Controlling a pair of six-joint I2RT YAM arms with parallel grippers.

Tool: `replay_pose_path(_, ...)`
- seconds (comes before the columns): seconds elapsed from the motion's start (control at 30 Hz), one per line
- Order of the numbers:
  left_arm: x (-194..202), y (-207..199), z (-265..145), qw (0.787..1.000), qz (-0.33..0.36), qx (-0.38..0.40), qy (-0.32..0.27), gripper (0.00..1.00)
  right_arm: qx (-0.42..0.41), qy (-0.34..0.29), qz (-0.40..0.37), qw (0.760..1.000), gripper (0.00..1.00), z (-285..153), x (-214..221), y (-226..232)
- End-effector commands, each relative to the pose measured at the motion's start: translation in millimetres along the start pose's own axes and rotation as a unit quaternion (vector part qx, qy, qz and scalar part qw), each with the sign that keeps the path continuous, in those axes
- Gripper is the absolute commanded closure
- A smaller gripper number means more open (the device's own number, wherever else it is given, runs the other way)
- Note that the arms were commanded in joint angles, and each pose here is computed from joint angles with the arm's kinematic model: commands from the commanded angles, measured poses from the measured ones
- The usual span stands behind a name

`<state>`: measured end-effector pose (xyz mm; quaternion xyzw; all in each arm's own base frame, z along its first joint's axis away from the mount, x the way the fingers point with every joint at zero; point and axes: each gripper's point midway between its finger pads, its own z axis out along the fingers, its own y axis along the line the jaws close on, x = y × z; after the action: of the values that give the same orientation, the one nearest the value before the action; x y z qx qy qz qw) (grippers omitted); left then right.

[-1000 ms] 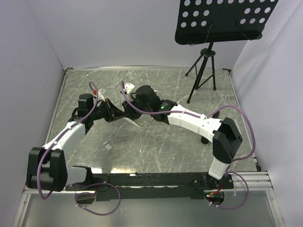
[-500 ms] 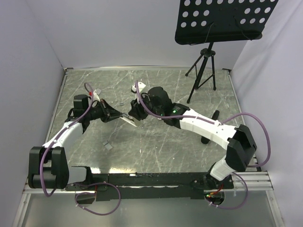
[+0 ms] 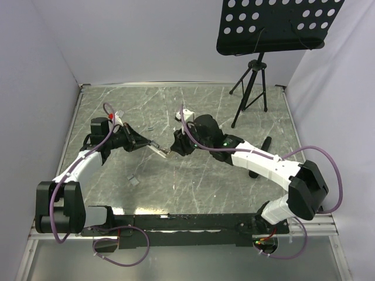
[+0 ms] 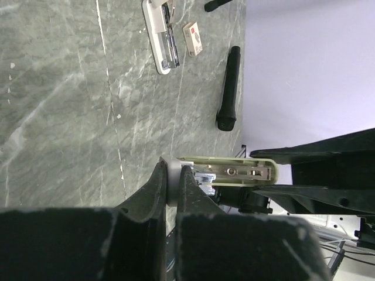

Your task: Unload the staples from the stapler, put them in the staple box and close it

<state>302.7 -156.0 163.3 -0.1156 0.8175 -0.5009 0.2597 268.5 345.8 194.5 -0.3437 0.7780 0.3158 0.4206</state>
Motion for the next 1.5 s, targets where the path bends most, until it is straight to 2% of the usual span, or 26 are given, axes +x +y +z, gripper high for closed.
replay_pose_path(0.0, -15.4, -43.9, -14.6, 0.998, 0.028, 0.058, -0.020, 0.99, 0.083, 0.068, 0.038, 0.994, 0.59, -12.8, 51.9, -38.9)
replay_pose_path(0.37, -12.2, -55.7, -21.4, 0.996, 0.037, 0.079, -0.024, 0.99, 0.092, 0.082, 0.077, 0.989, 0.50, -16.5, 72.2, -47.5)
replay_pose_path(0.57, -12.9, -55.4, -26.4, 0.995, 0.025, 0.091, -0.031, 0.99, 0.069, 0.081, 0.093, 0.990, 0.46, -19.2, 79.1, -42.2)
replay_pose_path(0.73, -10.0, -54.7, -27.7, 0.994, 0.060, 0.092, -0.026, 0.99, 0.021, 0.066, 0.101, 0.992, 0.41, -21.6, 67.5, -29.2)
replay_pose_path(0.93, -1.7, -38.3, -23.9, 0.990, 0.124, 0.059, 0.001, 0.99, -0.061, 0.033, 0.093, 0.993, 0.22, -40.4, 16.3, -3.0)
replay_pose_path(1.07, 12.1, -46.6, -17.2, 0.986, 0.148, 0.076, 0.024, 0.99, -0.107, 0.033, 0.096, 0.989, 0.08, -46.2, 0.4, 11.4)
replay_pose_path(1.3, 21.7, -54.0, -8.0, 0.979, 0.177, 0.086, 0.043, 0.99, -0.151, 0.036, 0.098, 0.983, 0.07, -39.8, -20.5, 22.5)
replay_pose_path(1.47, 24.7, -66.5, -10.5, 0.973, 0.193, 0.119, 0.048, 0.99, -0.195, 0.071, 0.097, 0.973, 0.08, -28.6, -8.8, 28.5)
